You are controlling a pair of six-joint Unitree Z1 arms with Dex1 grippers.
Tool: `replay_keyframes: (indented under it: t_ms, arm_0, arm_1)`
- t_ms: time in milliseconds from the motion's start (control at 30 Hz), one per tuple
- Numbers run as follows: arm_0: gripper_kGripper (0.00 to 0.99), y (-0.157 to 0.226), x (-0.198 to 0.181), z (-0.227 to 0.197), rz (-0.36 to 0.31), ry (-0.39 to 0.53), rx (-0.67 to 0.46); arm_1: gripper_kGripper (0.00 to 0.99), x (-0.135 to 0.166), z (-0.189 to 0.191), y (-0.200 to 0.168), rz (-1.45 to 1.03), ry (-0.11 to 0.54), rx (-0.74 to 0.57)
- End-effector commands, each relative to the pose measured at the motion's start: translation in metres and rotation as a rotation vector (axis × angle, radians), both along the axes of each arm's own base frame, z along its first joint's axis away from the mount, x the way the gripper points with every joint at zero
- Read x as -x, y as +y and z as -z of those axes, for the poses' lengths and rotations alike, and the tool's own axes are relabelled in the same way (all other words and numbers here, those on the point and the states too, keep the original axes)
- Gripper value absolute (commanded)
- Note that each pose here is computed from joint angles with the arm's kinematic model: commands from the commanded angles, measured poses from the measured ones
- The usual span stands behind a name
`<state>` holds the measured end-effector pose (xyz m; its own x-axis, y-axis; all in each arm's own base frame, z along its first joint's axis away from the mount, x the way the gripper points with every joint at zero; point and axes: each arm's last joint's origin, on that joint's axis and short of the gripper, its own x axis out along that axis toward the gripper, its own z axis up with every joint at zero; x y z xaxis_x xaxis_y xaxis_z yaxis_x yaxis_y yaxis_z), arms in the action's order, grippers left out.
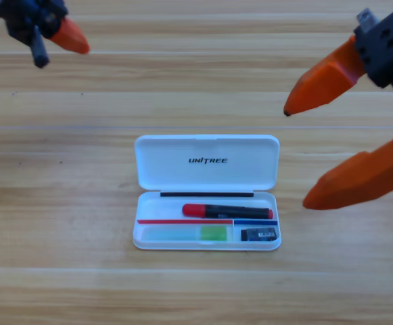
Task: Clean up eraser and pencils
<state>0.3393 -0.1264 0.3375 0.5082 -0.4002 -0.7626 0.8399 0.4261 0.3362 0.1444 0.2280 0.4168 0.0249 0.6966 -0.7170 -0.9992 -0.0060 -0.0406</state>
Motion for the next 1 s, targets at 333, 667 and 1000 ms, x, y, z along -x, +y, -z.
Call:
replay_keyframes:
  t_ms: [333,667,1000]
  arm_0:
    - [0.000,-0.019,-0.055,0.098,0.049,0.219,0.080]
    - [0.000,-0.037,-0.060,0.139,0.127,0.323,0.122]
    - [0.000,-0.065,-0.046,0.152,0.228,0.384,0.155]
  arm_1:
    - [0.960,0.002,0.007,-0.008,0.007,0.027,-0.043]
    - [0.960,0.003,0.008,-0.008,0.004,0.043,-0.047]
    - [0.960,0.002,0.011,-0.003,-0.003,0.060,-0.048]
